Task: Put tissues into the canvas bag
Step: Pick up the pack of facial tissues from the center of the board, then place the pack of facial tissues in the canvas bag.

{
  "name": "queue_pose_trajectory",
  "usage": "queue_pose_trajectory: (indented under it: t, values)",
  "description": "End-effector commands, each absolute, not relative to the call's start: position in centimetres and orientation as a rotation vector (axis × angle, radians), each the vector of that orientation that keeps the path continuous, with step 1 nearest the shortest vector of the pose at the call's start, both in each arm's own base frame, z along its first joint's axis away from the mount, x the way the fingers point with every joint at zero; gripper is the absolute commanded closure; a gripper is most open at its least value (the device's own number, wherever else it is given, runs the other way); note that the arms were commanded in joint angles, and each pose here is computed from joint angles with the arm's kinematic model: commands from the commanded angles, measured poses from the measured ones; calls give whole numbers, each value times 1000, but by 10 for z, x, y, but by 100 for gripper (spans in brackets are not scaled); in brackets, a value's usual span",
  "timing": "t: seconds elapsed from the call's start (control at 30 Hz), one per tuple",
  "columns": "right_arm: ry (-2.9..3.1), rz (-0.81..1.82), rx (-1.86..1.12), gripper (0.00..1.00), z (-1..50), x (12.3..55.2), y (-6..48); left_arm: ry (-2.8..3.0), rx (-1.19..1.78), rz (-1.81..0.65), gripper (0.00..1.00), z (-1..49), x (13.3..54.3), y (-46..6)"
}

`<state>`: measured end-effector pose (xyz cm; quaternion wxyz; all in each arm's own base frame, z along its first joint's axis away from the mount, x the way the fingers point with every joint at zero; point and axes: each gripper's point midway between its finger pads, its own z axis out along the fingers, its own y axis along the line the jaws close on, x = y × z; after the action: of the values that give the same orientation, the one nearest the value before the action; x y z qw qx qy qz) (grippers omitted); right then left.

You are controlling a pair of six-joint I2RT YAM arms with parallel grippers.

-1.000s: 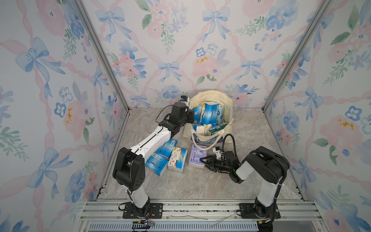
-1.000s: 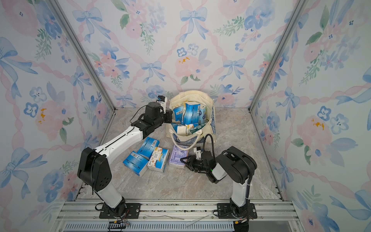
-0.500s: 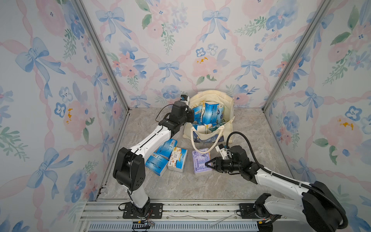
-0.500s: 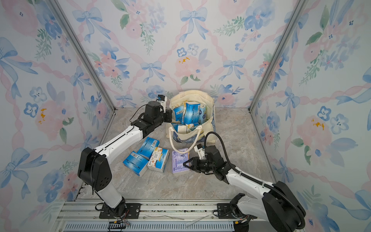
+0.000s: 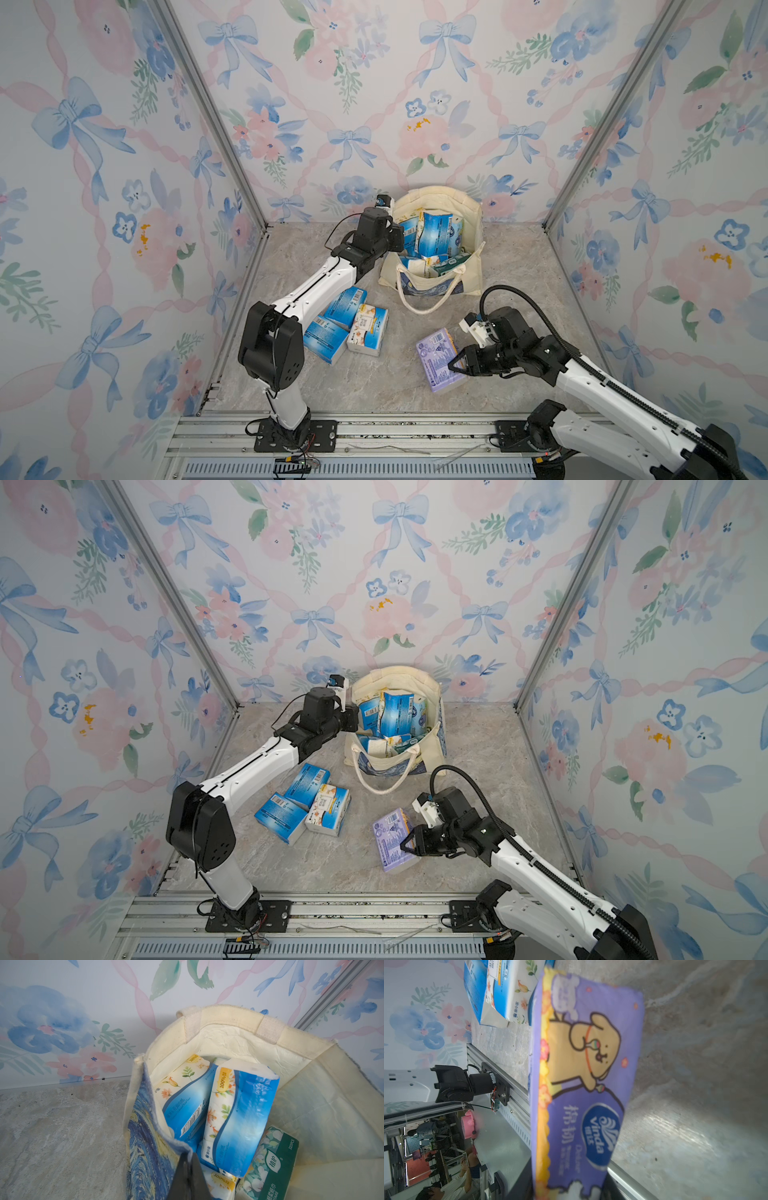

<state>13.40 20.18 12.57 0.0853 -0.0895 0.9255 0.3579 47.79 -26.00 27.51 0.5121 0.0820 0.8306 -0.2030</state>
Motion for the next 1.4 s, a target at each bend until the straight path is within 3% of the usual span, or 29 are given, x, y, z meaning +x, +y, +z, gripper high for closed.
queue_pose_trajectory:
  t: [0.0, 0.2, 0.53, 0.7, 0.9, 1.07, 1.37]
  values:
    - [2770, 971, -260, 64, 136, 129, 181, 1993, 214, -478, 100, 278, 482, -263]
    - [2635, 890, -216, 63, 181, 143, 154, 1998, 215, -481, 100, 276, 481, -264]
    - [2108, 905, -444, 63, 358, 189, 171, 2004, 198, -472, 100, 274, 480, -258]
    - [1911, 852, -489, 63, 412, 238, 188, 2000, 191, -486, 100, 277, 477, -257]
    - [1875, 716, -453, 65, 418, 316, 203, 1992, 189, -497, 100, 282, 473, -257]
    - [1958, 673, -436, 65, 386, 369, 223, 1983, 187, -505, 100, 285, 473, -259]
    - [2157, 604, -512, 60, 318, 402, 262, 1973, 189, -514, 100, 288, 473, -261]
